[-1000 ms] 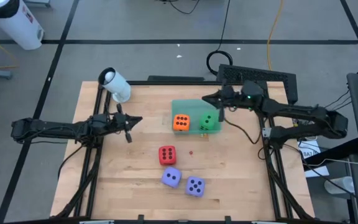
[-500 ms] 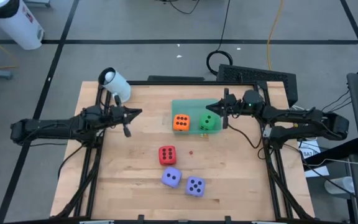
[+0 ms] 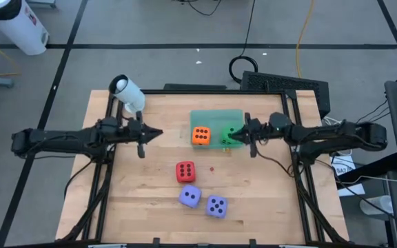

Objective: Pick & Place Dice
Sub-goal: Put the big purple die into the green bin

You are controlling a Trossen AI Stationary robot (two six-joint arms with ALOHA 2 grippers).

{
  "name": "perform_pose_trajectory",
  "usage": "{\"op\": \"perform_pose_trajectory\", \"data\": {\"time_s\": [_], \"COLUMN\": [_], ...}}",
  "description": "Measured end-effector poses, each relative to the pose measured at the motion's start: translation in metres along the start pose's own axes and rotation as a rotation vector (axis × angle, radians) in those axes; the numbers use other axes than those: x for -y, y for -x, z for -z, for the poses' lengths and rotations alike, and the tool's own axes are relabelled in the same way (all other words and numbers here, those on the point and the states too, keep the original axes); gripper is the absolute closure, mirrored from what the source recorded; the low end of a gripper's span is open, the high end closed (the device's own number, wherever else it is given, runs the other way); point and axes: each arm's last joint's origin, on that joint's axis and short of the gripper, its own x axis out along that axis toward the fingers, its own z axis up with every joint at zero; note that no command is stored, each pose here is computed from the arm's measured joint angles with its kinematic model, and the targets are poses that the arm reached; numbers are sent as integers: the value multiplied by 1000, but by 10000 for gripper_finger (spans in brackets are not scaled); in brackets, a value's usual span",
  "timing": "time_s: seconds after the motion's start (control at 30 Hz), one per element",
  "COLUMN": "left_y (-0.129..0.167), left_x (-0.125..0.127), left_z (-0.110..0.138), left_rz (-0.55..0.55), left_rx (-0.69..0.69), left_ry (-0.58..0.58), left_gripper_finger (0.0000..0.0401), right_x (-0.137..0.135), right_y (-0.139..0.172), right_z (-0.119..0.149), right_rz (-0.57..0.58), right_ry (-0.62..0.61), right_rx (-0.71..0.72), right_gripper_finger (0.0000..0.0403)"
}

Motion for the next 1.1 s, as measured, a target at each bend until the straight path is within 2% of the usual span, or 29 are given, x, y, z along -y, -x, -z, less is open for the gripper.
{"op": "perform_pose_trajectory", "data": {"time_s": [0.1, 0.23, 0.43, 0.77, 1.1], "left_y": [-3, 6, 28, 13, 3], "left_x": [16, 41, 59, 56, 42], "left_z": [-4, -21, -27, -13, -5], "left_rz": [-34, -80, -165, -218, -233], "left_rx": [-8, 20, 72, 4, -64], "left_ry": [-14, -104, -124, -122, -20], "left_gripper_finger": [388, 393, 396, 399, 393], "right_x": [-17, -33, -54, -85, -89], "right_y": [0, 14, 35, 24, 2], "right_z": [-2, -19, -20, 1, 23], "right_rz": [-13, -59, 96, 180, 207], "right_ry": [-27, -82, -44, 63, 108], "right_rx": [12, 75, 33, -72, -157], "right_gripper_finger": [403, 403, 403, 403, 403]}}
